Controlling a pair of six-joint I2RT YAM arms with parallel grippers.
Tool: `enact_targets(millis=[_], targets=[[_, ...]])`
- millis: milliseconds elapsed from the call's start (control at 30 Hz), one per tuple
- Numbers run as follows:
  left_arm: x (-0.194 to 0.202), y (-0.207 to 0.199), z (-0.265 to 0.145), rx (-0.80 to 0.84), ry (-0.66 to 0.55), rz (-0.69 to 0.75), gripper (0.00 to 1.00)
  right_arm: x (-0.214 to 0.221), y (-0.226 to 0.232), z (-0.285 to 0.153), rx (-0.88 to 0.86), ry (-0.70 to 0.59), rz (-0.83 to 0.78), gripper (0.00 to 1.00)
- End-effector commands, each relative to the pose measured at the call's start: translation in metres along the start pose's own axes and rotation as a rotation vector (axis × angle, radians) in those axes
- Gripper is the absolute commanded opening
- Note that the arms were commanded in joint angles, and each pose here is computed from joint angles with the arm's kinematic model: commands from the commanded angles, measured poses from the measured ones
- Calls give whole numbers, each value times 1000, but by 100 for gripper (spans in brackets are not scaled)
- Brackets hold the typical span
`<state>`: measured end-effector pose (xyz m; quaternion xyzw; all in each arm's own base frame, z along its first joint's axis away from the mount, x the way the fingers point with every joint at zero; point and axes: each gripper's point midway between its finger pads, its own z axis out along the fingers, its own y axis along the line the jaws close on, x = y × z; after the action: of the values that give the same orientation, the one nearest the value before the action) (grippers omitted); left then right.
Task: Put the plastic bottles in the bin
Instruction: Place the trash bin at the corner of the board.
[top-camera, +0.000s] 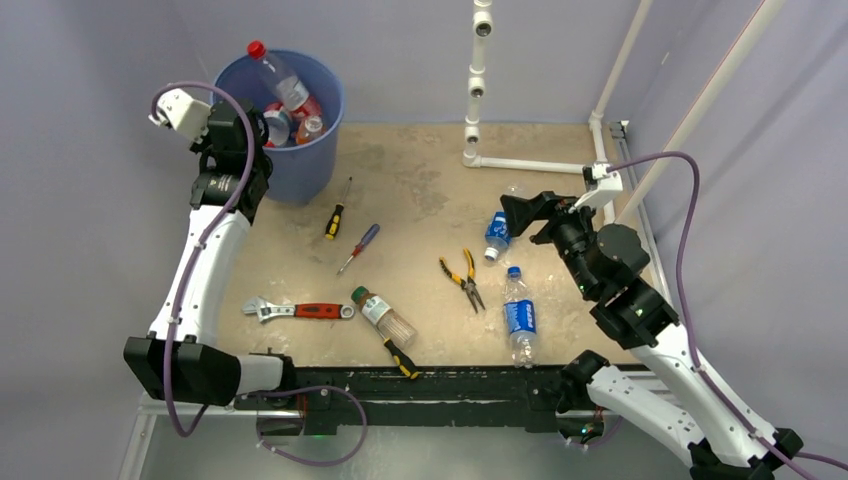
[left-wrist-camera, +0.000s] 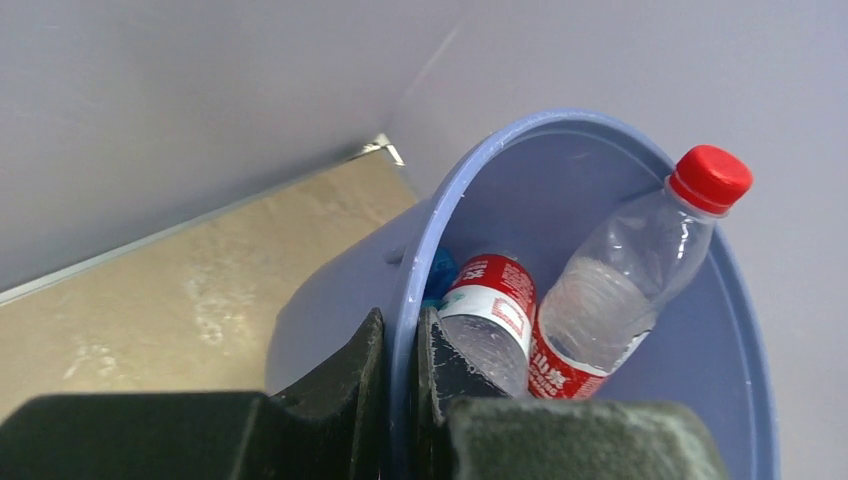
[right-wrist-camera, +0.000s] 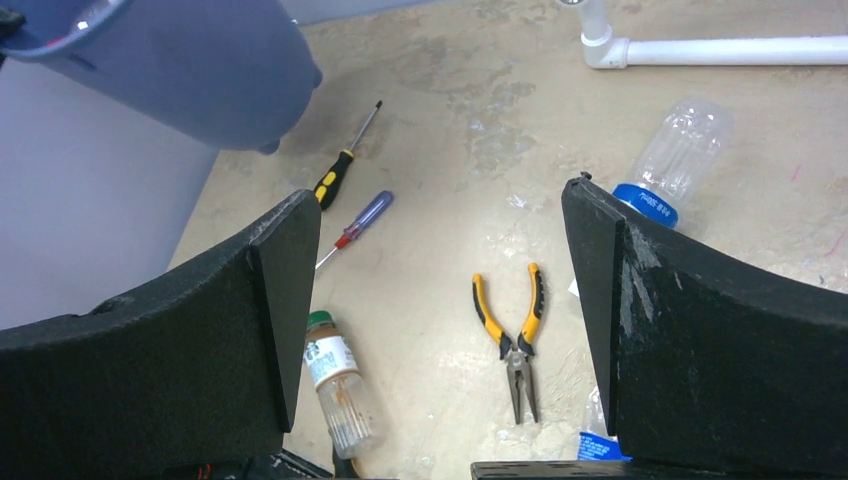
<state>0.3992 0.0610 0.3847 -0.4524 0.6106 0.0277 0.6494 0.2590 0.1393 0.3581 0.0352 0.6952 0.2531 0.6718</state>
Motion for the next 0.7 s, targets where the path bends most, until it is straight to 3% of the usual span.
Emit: enact_targets(millis=[0,167,400,667], targets=[[-94,-31,-30,156,-224,-397,0,-1,6,-2,-37,-5,6,89],[-105,-17,-35,112,-279,-393,0,3,8,0,-49,6,11,89],[-83,18,-20,-15,-269,-395,0,9,10,2,-58,24,26,88],[-71,39,-10,-49,-270,-438,0,7,9,0,-49,20,29,88]])
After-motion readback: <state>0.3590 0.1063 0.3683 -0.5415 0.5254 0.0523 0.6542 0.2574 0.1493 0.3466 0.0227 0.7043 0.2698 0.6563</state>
